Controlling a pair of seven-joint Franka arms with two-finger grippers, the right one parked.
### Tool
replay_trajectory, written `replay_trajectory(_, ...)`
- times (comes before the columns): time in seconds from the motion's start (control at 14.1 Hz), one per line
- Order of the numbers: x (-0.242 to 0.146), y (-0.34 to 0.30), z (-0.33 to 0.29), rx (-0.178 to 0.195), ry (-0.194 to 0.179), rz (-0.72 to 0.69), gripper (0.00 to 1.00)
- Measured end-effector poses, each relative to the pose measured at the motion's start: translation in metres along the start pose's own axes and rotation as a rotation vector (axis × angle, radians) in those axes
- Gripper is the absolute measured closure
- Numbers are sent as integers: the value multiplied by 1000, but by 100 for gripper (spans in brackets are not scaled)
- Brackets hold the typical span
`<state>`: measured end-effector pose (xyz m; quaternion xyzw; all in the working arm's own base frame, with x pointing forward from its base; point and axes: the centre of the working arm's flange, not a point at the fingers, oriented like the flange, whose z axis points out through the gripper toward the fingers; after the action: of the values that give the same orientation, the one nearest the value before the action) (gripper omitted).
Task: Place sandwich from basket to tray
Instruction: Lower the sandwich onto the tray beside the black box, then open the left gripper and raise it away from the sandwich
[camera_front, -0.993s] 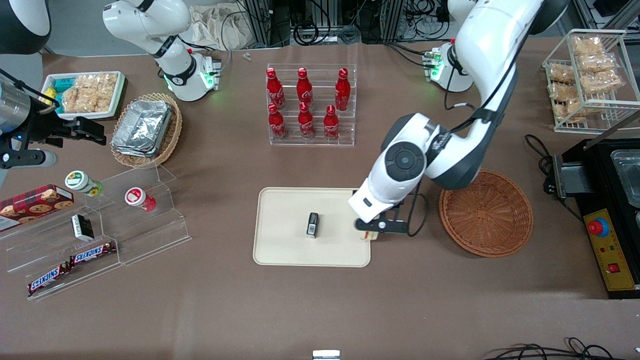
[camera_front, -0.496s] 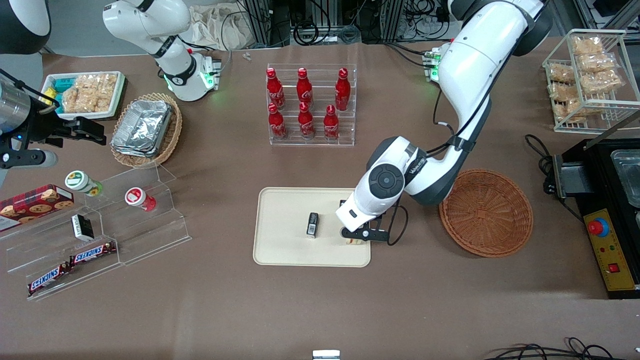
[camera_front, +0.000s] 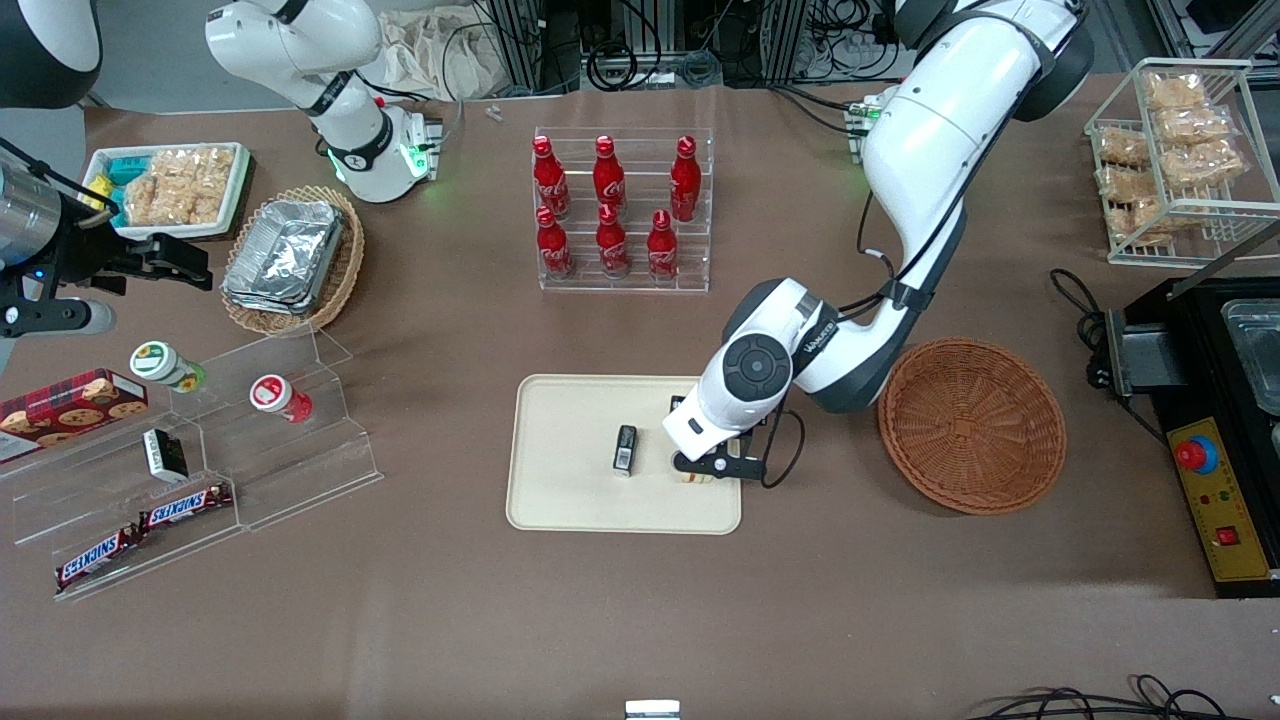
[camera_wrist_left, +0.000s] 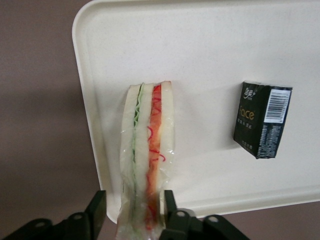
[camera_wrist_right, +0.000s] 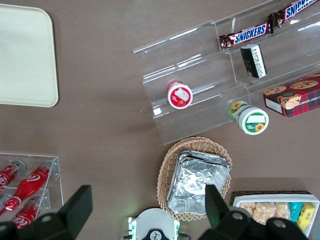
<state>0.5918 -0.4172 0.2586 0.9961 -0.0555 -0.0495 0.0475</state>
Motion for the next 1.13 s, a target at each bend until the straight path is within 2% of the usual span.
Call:
replay_trajectory(0.21, 1, -1, 2, 2, -2, -18, 7)
replay_trajectory(0.28, 1, -2, 1, 2, -2, -32, 1)
replay_trajectory(0.43, 2, -2, -3, -1, 5, -81, 1)
replay_trajectory(0.64, 7, -3, -32, -12, 40, -147, 0)
replay_trajectory(0.78, 8, -15, -69, 0, 52, -169, 0)
replay_trajectory(0.92, 9, -43, -110, 30, 45, -195, 1)
replay_trajectory(1.13, 6, -96, -161, 82, 4, -158, 1)
